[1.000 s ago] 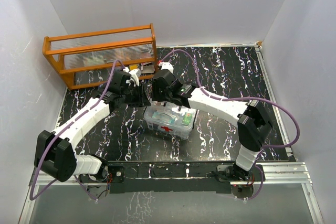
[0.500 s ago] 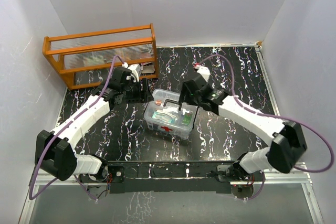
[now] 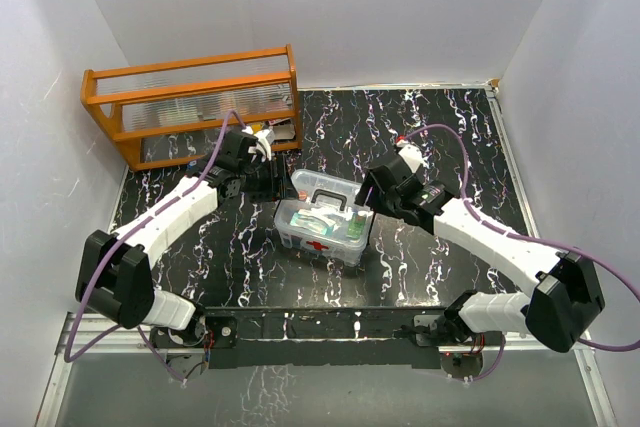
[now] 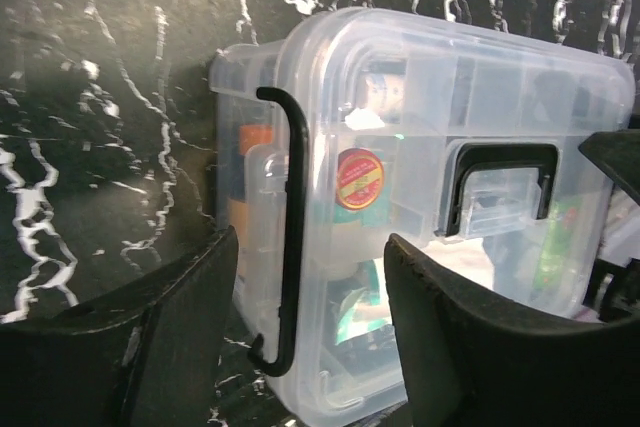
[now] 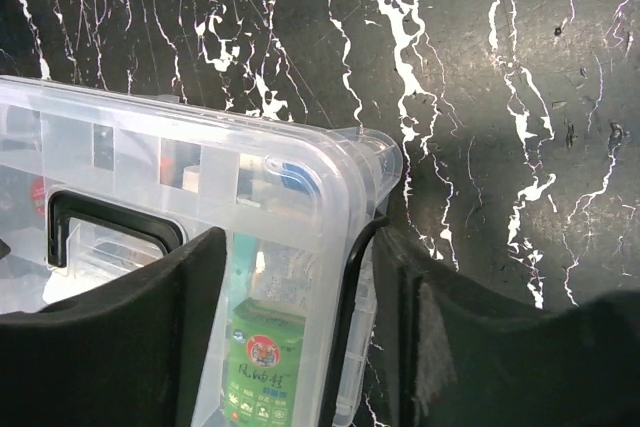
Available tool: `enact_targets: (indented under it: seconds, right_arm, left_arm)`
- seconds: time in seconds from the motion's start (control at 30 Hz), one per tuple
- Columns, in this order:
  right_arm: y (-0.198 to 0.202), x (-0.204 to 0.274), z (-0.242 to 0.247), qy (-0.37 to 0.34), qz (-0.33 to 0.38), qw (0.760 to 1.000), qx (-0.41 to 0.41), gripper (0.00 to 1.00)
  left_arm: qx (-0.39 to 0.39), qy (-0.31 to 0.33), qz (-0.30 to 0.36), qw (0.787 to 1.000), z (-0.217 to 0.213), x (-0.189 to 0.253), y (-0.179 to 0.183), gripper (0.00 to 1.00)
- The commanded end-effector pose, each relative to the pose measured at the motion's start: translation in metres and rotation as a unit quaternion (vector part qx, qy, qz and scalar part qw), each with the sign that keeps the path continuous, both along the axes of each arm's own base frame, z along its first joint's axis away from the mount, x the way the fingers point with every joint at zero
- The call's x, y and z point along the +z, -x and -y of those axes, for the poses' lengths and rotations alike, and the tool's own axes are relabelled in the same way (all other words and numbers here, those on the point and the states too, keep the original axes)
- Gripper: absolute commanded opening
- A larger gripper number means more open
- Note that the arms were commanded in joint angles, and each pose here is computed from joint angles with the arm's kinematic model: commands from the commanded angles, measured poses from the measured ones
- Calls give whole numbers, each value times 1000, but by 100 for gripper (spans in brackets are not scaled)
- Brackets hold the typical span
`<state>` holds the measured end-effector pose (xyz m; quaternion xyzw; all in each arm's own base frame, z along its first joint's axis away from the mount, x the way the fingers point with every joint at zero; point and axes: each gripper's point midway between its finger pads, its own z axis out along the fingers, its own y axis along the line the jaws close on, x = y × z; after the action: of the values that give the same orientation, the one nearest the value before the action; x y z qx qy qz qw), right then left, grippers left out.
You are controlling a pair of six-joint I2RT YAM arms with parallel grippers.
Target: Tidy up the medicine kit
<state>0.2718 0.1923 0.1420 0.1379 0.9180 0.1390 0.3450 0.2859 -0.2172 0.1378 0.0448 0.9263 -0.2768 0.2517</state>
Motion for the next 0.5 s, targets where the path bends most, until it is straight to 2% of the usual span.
enact_targets:
  seconds: [0.0, 0.1, 0.2, 0.47]
  right_arm:
    - [15, -22, -3, -20, -40, 999, 22, 52]
    - [7, -23, -14, -61, -41, 997, 38, 41]
    - [-5, -19, -23, -69, -19, 994, 83, 37]
    - [-51, -7, -45, -34, 19, 987, 154, 34]
  left_arm:
    - [-10, 18, -26, 999, 5, -6, 8, 55]
    - [-7, 18, -33, 999, 4, -9, 9, 50]
    - [1, 18, -41, 999, 3, -12, 11, 47]
    - [33, -9, -41, 999, -11, -21, 11, 44]
